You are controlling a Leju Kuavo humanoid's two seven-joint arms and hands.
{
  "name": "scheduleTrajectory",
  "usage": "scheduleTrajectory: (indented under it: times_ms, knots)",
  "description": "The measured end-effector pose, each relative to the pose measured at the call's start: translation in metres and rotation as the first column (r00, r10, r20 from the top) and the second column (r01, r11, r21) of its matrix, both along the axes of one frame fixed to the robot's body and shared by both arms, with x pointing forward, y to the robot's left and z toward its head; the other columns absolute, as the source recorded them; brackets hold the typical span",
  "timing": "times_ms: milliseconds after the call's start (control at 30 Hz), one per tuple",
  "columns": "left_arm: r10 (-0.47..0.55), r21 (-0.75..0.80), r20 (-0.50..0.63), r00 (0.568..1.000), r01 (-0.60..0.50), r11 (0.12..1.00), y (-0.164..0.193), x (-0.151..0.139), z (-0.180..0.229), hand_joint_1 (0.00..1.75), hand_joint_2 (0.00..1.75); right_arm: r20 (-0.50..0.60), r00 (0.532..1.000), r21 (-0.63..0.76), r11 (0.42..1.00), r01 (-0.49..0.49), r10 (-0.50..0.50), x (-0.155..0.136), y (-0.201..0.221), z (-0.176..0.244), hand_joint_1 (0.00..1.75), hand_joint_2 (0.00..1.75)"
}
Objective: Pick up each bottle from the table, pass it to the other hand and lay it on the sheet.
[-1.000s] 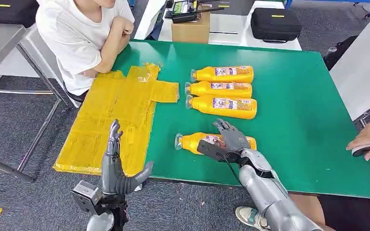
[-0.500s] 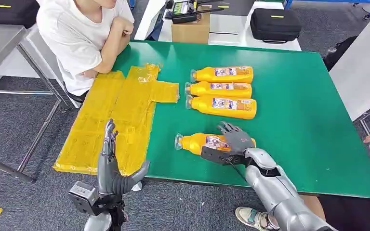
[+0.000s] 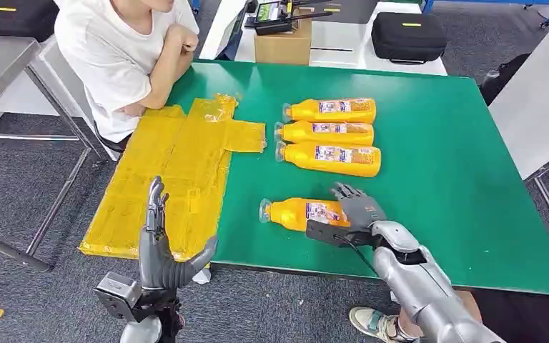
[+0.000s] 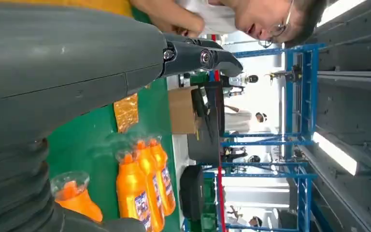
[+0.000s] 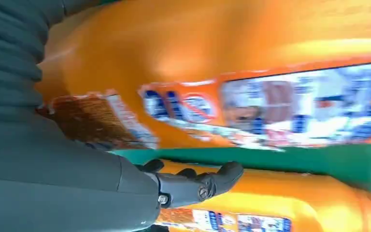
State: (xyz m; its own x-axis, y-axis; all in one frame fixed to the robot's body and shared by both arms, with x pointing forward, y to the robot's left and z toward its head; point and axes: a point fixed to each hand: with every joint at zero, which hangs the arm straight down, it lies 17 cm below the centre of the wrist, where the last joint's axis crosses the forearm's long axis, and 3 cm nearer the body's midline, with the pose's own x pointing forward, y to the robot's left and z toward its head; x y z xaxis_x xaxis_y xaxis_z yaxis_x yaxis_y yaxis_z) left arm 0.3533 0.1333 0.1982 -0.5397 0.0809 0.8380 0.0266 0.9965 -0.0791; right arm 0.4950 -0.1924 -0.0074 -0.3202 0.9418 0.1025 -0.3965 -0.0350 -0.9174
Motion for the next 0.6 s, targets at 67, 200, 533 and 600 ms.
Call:
scheduleTrajectory:
  times_ms: [67,200,533,600]
  knots:
    - [0.008,0.001,0.002,1.0,-0.008,1.0,0.002,0.0,0.001,0.0,1.75,-0.006,1.0,-0.028,1.0,0.002,-0.002,0.0,-0.015,0.0,0.0,1.75]
    - [0.019,0.002,0.001,1.0,-0.019,1.0,0.005,0.0,0.0,0.0,1.75,-0.024,1.0,-0.051,0.999,0.01,-0.011,-0.009,-0.042,-0.005,0.0,1.75]
    - [0.009,-0.005,0.013,1.0,-0.009,1.0,0.004,0.002,0.006,0.0,1.75,-0.091,0.995,-0.132,0.991,0.035,-0.047,-0.019,-0.081,-0.017,1.75,1.75]
    - [0.009,-0.007,0.019,1.0,-0.008,1.0,0.004,0.004,0.008,0.0,1.75,-0.095,0.995,-0.118,0.993,0.028,-0.04,-0.02,-0.081,-0.017,1.75,1.75]
